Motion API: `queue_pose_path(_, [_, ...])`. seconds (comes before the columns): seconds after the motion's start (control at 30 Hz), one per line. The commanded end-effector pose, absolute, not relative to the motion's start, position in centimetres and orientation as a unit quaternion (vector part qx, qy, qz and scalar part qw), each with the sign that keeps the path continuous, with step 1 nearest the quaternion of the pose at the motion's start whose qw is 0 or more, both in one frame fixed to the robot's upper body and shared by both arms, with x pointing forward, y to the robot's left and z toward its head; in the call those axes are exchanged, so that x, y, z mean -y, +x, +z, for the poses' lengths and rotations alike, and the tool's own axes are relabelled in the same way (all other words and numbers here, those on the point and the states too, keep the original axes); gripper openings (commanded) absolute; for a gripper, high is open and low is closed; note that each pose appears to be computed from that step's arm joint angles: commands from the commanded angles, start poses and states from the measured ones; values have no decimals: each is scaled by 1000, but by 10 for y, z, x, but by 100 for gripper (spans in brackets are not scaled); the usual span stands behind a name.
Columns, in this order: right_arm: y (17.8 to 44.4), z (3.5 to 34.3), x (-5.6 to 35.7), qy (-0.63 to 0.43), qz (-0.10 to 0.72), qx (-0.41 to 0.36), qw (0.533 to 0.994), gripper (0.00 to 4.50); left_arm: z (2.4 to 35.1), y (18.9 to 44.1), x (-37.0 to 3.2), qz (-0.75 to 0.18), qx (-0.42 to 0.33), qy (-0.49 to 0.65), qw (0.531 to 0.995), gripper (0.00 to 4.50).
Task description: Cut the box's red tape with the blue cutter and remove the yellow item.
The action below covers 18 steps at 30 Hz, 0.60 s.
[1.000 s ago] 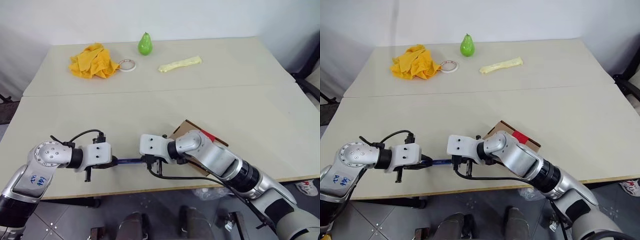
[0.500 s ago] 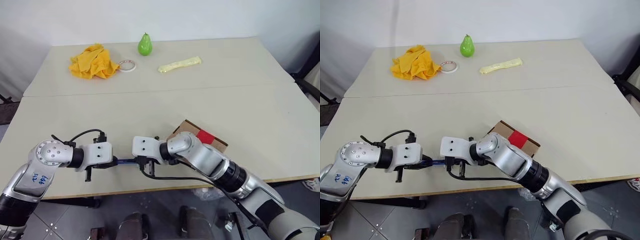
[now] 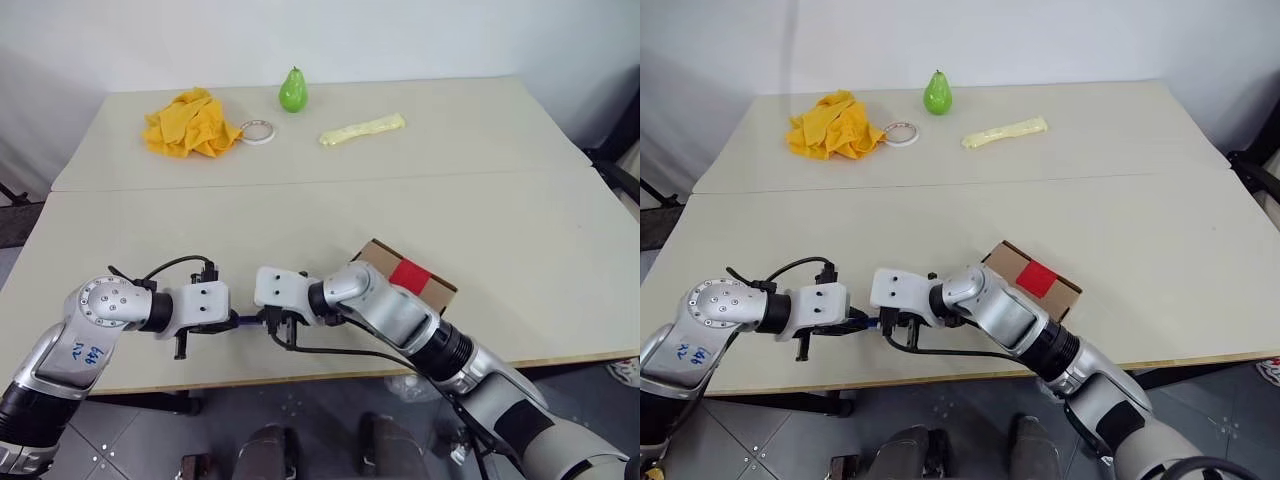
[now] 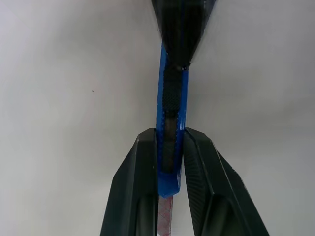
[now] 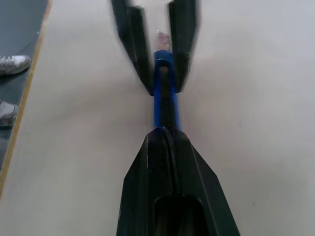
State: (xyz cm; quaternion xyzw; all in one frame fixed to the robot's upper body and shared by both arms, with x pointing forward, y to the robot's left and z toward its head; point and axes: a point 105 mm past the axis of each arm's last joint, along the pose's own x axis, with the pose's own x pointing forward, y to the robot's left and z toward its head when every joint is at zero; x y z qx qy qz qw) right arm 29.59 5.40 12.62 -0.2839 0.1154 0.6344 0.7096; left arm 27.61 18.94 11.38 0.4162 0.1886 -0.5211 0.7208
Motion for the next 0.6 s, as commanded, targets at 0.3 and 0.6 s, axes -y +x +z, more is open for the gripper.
queue_pose_path(0.3, [317,231,32,-150,558,-104,809,39,135,320,-163,-457,15,457,763,42])
queue_pose_path(0.6, [325,261,49,-16,524,-166,835,329,182,353,-140,-339,201,472,789,42])
